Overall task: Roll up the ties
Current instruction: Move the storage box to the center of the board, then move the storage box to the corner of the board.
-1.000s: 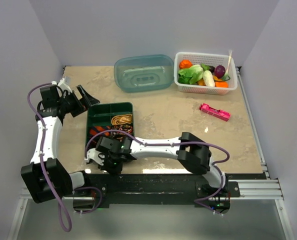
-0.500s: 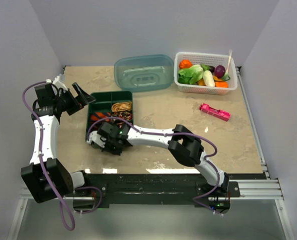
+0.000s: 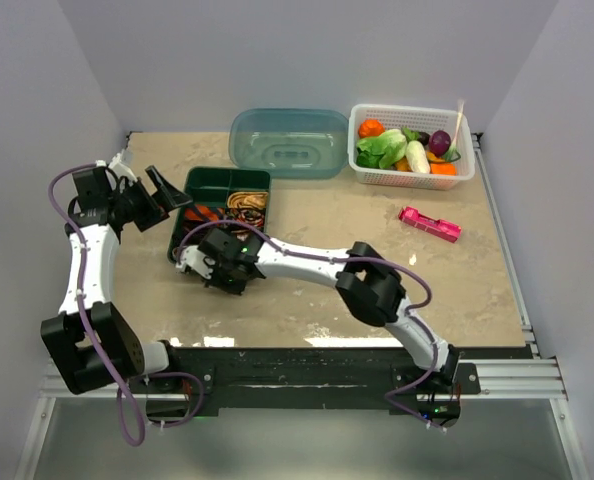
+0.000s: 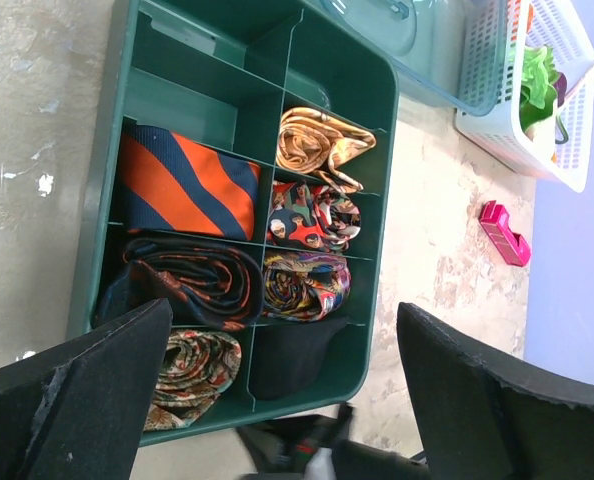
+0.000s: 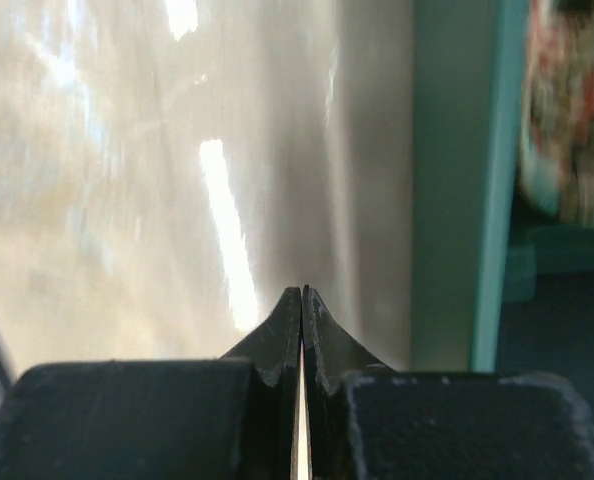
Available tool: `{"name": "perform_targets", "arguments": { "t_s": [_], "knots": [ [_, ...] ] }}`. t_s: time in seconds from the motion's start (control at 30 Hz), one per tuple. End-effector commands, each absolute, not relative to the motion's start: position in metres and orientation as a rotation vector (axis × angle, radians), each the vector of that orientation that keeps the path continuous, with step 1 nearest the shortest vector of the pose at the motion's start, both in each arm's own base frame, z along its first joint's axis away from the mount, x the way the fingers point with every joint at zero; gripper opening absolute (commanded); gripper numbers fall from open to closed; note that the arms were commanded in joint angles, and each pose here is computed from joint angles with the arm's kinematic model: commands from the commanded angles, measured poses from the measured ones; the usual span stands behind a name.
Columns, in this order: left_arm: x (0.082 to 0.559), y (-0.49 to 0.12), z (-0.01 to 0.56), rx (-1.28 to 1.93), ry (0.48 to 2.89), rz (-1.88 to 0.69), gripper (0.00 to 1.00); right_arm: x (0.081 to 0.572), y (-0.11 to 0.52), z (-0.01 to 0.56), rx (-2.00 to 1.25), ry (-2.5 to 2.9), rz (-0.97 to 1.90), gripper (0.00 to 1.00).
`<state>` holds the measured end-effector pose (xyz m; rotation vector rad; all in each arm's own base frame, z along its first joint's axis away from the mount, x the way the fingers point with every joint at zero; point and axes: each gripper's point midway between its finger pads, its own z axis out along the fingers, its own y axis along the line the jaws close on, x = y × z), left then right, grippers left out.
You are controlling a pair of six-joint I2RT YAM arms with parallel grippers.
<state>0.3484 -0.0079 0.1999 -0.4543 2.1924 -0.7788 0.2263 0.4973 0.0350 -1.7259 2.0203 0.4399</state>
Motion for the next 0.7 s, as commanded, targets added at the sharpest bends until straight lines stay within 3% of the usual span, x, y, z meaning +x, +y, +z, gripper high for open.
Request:
{"name": "perform_targets", "arguments": {
  "t_s": [0.0,0.17,0.3,0.47,0.67],
  "knots": [
    [0.355,-0.01,0.209,-0.388,2.154,-0.822,1.0,0.264,0.47,0.152,-1.369,1.959,0.57,0.0],
    [0.349,-0.02,0.202,-0.36,2.177,-0.85,0.98,0.319,0.416,0.172,-1.031,2.053,0.53,0.0],
    [0.338,-0.04,0.192,-0.319,2.225,-0.876,0.85,0.351,0.383,0.135,-0.925,2.202,0.418,0.0],
    [0.312,-0.062,0.18,-0.285,2.29,-0.875,0.76,0.356,0.372,0.077,-0.882,2.365,0.356,0.0],
    [0.273,-0.082,0.159,-0.287,2.378,-0.853,0.74,0.354,0.387,0.039,-0.901,2.452,0.401,0.0]
  ]
}}
